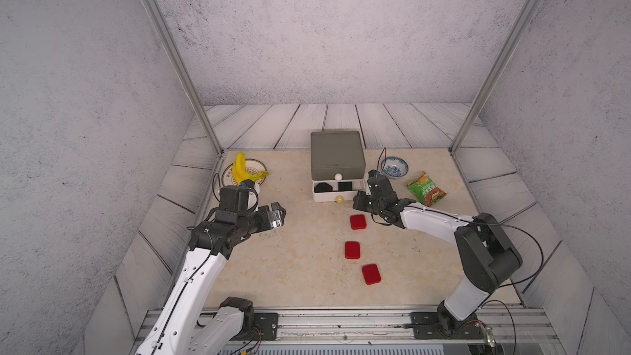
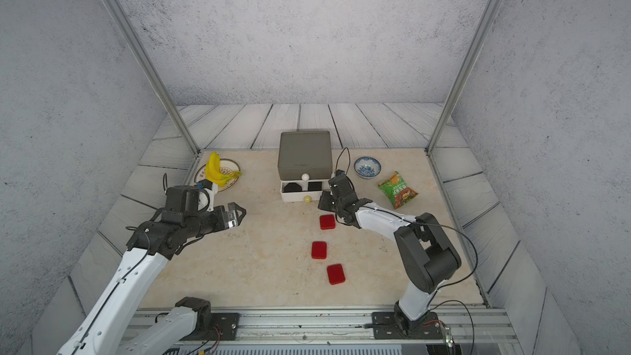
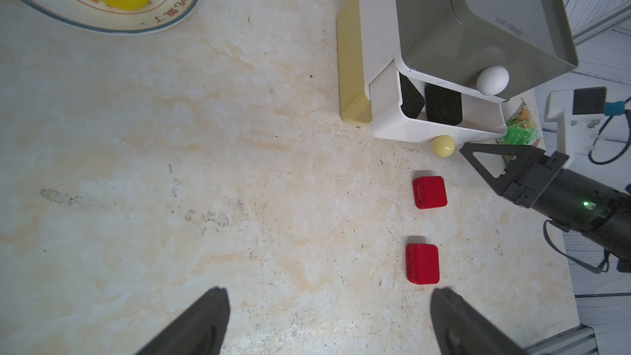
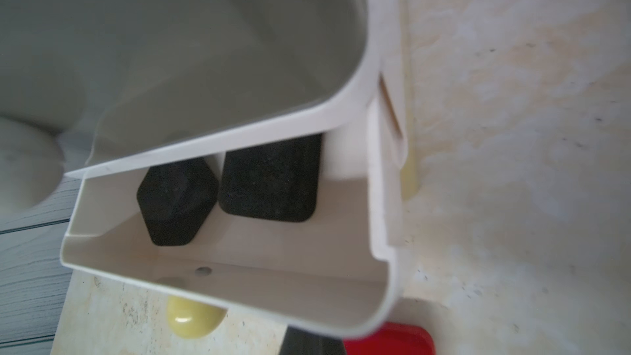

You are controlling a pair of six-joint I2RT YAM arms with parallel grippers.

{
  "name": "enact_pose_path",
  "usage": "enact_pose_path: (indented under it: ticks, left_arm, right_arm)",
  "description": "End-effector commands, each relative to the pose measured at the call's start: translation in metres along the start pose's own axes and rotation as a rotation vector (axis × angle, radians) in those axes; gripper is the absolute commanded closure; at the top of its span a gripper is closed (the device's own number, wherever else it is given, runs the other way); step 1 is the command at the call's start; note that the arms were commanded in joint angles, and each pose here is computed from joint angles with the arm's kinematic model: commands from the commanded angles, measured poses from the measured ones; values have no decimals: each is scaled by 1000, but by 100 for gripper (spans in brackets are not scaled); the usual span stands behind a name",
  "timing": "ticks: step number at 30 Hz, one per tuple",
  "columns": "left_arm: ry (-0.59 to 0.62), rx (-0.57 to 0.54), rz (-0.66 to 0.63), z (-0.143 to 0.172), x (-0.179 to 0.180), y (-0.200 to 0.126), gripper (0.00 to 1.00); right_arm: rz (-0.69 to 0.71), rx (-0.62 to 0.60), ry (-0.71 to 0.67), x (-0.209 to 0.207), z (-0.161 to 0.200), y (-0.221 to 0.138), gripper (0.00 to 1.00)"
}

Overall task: Place the brooch boxes into the drawer by color
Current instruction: Close the drawer in the storage box.

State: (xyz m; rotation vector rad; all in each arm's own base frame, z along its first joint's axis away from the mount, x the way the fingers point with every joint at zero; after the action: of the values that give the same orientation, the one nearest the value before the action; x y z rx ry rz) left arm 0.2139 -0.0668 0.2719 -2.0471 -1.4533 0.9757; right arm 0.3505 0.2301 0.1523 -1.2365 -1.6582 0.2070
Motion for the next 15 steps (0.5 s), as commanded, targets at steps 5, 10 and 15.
enact_pose_path:
  ticks: [5, 10, 15]
  left_arm:
    - [12, 0, 9, -2, -1, 4, 2]
    - [12, 10, 24, -4, -1, 10, 2]
    - [16, 16, 17, -4, 0, 13, 2]
  right_arm:
    - [-76, -92, 9, 17, -22, 10, 100]
    - [-87, -127, 33, 9, -24, 17, 100]
    - [-176, -112, 61, 13, -21, 17, 100]
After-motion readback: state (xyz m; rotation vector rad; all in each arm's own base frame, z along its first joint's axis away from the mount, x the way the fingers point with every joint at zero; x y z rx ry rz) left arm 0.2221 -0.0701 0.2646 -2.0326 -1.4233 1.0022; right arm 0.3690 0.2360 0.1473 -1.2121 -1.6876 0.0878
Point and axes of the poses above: each gripper's point midway between its finger pads, its own y axis out along the fingers, its own x axis along the line the jaws close on, z = x × y, the point moved 7 cm from there along -y, back along the fingers, and after that the axes turned 12 degrees about y, right-handed, at the moved point
